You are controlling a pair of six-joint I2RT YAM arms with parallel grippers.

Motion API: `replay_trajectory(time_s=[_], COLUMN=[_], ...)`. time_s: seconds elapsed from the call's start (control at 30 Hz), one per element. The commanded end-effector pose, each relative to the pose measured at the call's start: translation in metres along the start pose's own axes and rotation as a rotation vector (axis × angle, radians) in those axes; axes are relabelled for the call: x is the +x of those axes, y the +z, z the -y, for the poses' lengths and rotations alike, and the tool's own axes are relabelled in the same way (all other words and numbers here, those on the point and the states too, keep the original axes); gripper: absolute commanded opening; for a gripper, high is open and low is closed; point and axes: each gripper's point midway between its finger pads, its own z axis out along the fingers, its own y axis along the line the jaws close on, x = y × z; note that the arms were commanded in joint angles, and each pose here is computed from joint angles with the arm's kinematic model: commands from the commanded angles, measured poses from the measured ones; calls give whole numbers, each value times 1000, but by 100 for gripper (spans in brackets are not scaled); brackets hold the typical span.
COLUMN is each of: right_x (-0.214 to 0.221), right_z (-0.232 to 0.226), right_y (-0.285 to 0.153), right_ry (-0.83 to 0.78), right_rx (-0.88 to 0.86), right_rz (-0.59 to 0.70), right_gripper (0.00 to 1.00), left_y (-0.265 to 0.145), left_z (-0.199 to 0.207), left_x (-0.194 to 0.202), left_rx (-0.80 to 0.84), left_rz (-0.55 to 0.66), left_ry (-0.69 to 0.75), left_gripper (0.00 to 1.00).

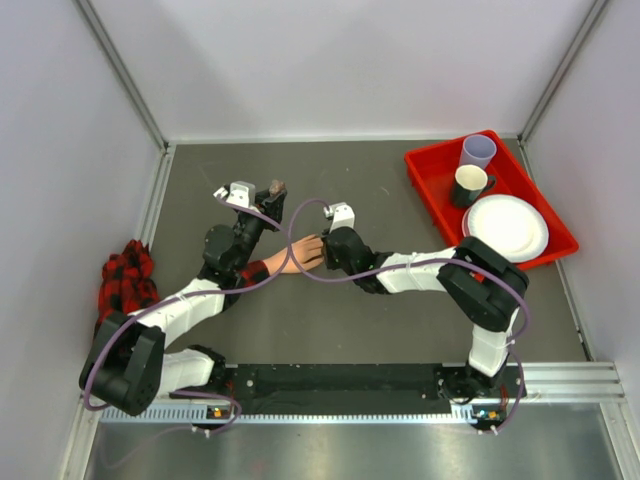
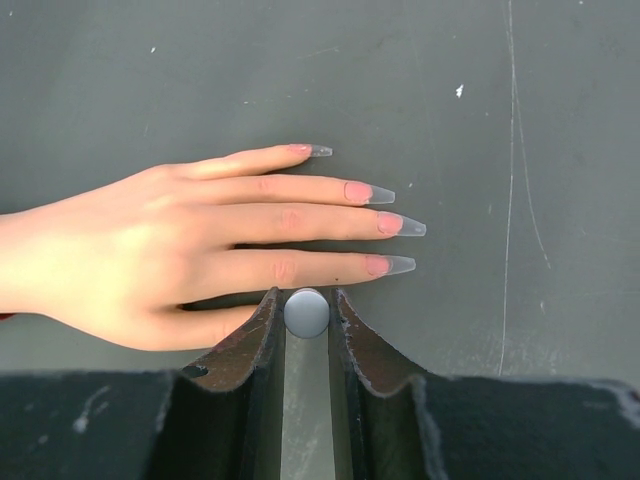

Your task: Paint the nails

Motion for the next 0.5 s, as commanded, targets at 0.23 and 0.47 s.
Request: replay_trajectory(time_s=[0.23, 0.47], right_x=[-19, -13], right_z=[4, -4], right_y=[-6, -9], right_ry=[38, 47], right_rx=[11, -24], right_rz=[52, 44], right_gripper=[0, 0], left_y=[0, -1], left_z=[5, 5], left_x=[-22, -22], left_rx=[23, 23], left_rz=[69, 67], left_ry=[-4, -4], left_gripper=[0, 0])
